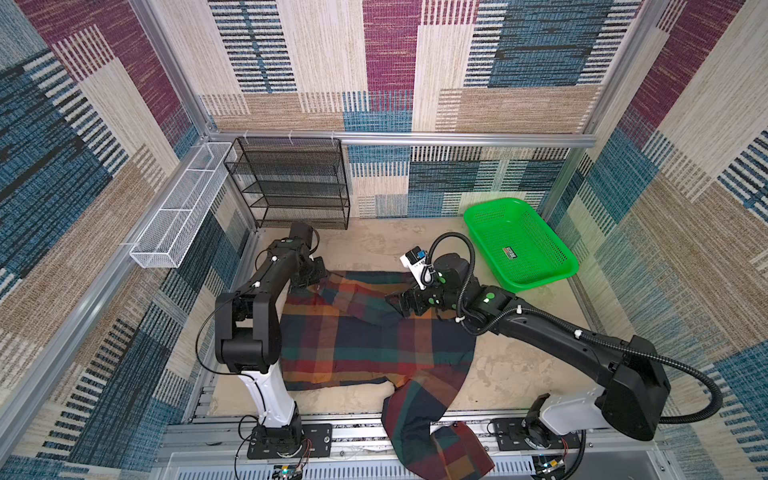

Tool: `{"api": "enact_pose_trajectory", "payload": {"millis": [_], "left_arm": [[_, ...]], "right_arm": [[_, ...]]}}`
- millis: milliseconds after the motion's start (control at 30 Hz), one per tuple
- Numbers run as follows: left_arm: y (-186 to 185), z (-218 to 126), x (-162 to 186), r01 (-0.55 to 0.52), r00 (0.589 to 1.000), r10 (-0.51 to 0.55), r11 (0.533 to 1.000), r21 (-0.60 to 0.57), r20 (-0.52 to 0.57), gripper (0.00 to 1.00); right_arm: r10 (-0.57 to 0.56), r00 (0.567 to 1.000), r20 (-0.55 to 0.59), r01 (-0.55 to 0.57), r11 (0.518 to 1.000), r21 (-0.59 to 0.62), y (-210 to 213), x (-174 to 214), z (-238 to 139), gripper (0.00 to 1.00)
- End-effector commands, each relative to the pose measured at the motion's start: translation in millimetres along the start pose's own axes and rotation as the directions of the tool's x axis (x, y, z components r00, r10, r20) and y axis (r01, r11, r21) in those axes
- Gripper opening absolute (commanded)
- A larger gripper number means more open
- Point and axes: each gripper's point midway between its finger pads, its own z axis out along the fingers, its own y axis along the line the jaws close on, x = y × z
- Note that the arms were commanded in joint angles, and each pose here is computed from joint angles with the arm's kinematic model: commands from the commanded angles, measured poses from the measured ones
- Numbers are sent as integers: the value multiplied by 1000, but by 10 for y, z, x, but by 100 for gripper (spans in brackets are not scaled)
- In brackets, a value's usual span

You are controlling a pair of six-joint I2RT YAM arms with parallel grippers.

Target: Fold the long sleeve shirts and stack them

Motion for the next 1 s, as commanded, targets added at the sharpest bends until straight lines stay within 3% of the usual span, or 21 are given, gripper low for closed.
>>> {"api": "enact_pose_trajectory", "payload": {"millis": [0, 267, 533, 600, 767, 933, 967], "left_arm": [[-10, -242, -189, 42, 989, -47, 998, 40, 138, 0], [111, -649, -192, 121, 942, -150, 986, 113, 300, 0], [322, -202, 130, 133, 982, -129, 991, -17, 135, 1], [383, -116, 206, 143, 987, -138, 989, -48, 86, 13], [423, -138, 286, 171, 984, -167, 983, -67, 54, 18], [596, -327, 335, 222, 969, -208, 970, -98, 131, 48], [601, -324, 338, 225, 967, -211, 970, -90, 139, 49]], "right_arm": [[98, 995, 1, -98, 993, 62, -252, -72, 60, 95], [316, 949, 13, -315, 942, 113, -996, -75, 167, 94], [355, 932, -75, -347, 932, 109, -1108, 248, 456, 93], [361, 927, -97, -350, 930, 116, -1135, 366, 499, 93], [378, 915, -140, -360, 922, 140, -1205, 636, 582, 93], [378, 910, -173, -360, 924, 126, -1190, 774, 628, 93], [377, 910, -172, -359, 925, 127, -1191, 774, 628, 93]]}}
